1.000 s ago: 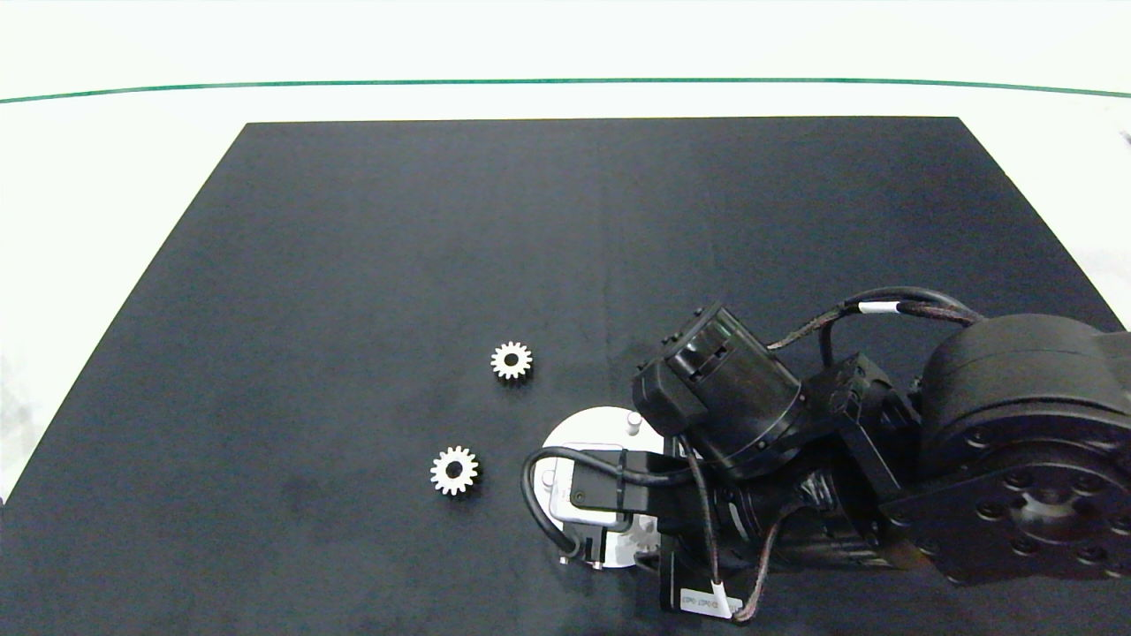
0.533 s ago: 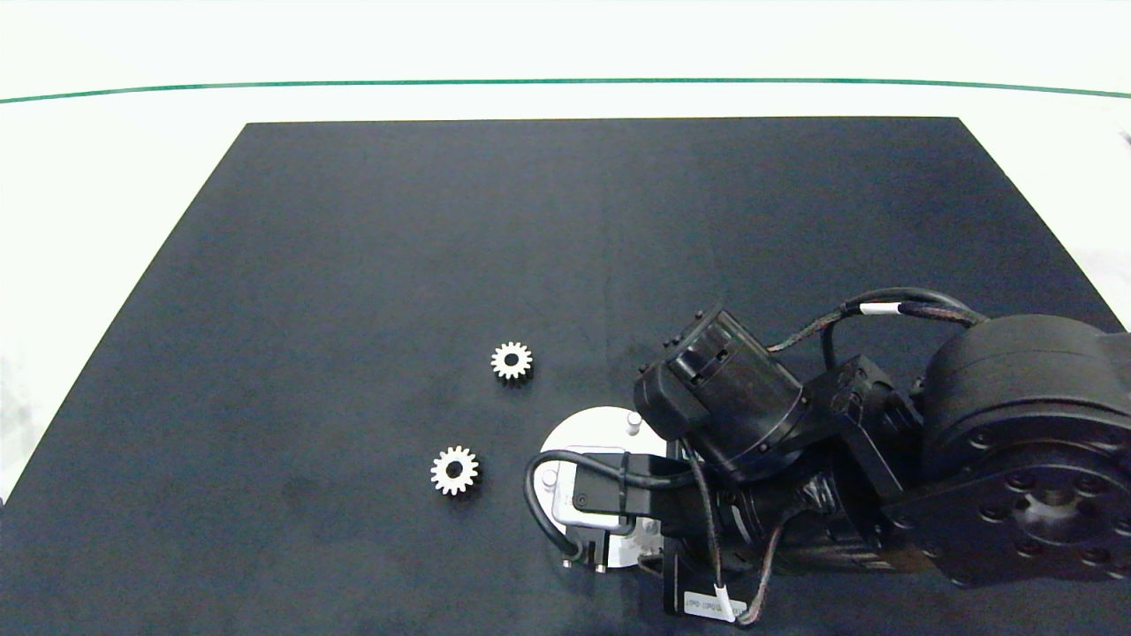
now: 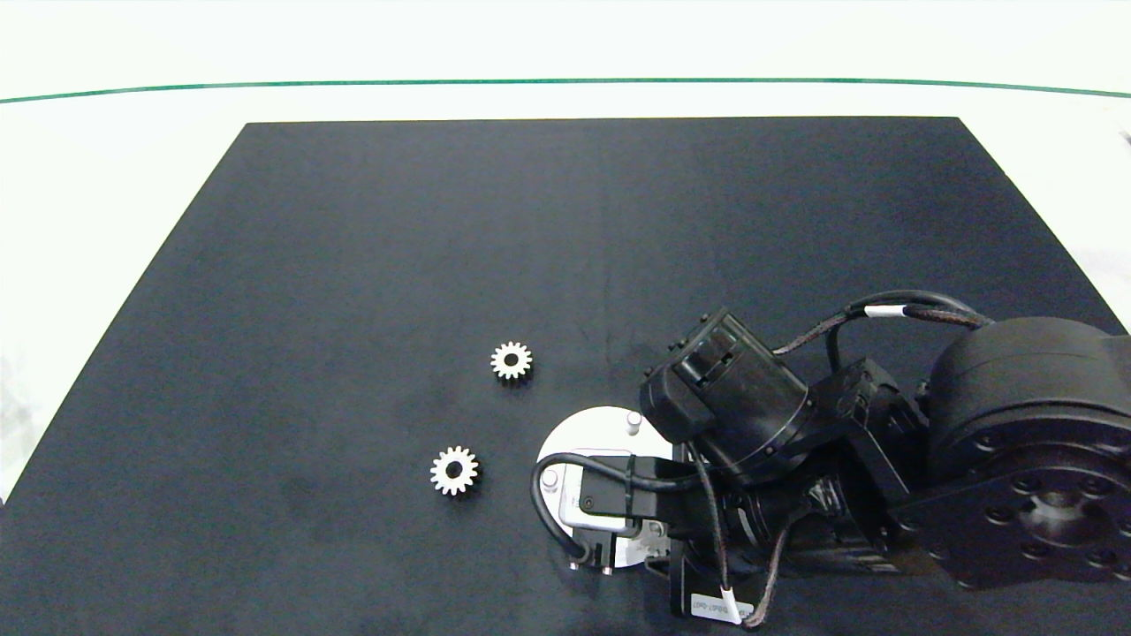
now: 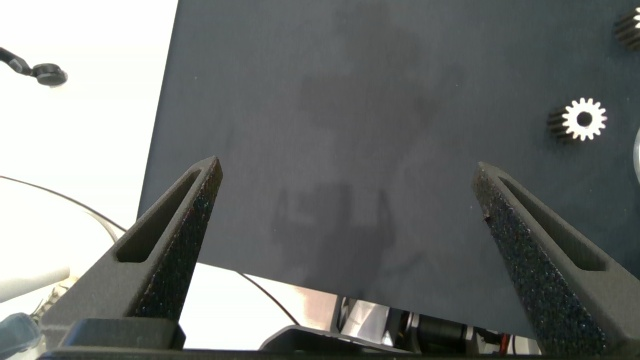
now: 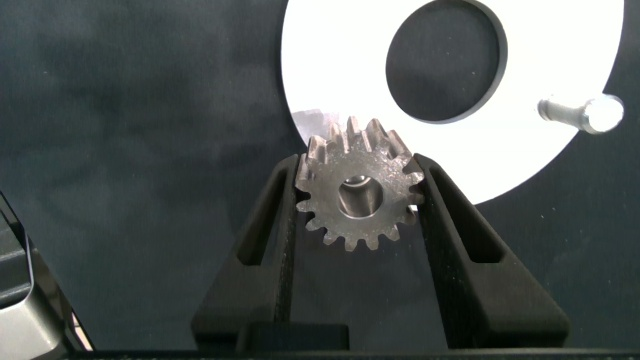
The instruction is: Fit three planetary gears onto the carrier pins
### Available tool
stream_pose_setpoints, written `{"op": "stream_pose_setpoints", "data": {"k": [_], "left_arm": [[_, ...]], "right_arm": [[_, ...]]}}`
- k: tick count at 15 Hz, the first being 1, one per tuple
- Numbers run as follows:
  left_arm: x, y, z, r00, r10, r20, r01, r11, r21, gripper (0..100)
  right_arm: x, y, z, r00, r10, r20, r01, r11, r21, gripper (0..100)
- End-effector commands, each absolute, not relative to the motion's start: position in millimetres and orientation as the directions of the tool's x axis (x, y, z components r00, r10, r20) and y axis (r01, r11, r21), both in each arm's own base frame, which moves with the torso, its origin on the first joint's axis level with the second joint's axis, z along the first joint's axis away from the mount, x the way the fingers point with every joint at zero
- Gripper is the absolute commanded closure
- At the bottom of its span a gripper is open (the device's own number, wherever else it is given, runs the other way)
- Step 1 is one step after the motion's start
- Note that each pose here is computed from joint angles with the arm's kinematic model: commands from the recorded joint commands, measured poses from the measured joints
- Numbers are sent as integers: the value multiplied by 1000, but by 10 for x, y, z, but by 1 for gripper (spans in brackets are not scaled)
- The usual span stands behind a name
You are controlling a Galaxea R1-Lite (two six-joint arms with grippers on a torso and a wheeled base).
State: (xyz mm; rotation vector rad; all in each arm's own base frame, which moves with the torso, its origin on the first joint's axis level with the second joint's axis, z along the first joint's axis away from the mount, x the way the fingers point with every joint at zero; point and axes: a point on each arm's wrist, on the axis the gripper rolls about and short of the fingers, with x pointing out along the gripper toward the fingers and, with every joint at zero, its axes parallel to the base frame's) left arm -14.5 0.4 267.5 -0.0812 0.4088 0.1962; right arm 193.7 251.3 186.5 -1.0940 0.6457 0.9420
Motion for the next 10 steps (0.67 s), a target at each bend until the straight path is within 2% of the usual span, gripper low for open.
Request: {"op": "stream_pose_setpoints", "data": {"k": [1,8,9,10], "left_arm": [[-132,6,2661,894,173,-414,-206,978,-37,0],[-129,6,2643,892,168,-419,-201,979,-35,0],[-129,6,2643,892,170,-419,-202,979,-35,0],[-129,6,2643,892,170,-419,-202,979,-33,0]], "right_arm": [[1934,2501,1889,481,310,-820,-877,160,-454,75],[1934,2533,1852,475,307,-825,-880,153,-449,75],[1937,2529,1848,474,306,-826,-880,156,-448,0],[1935,2526,1853,475,307,-825,-880,158,-448,0]]}}
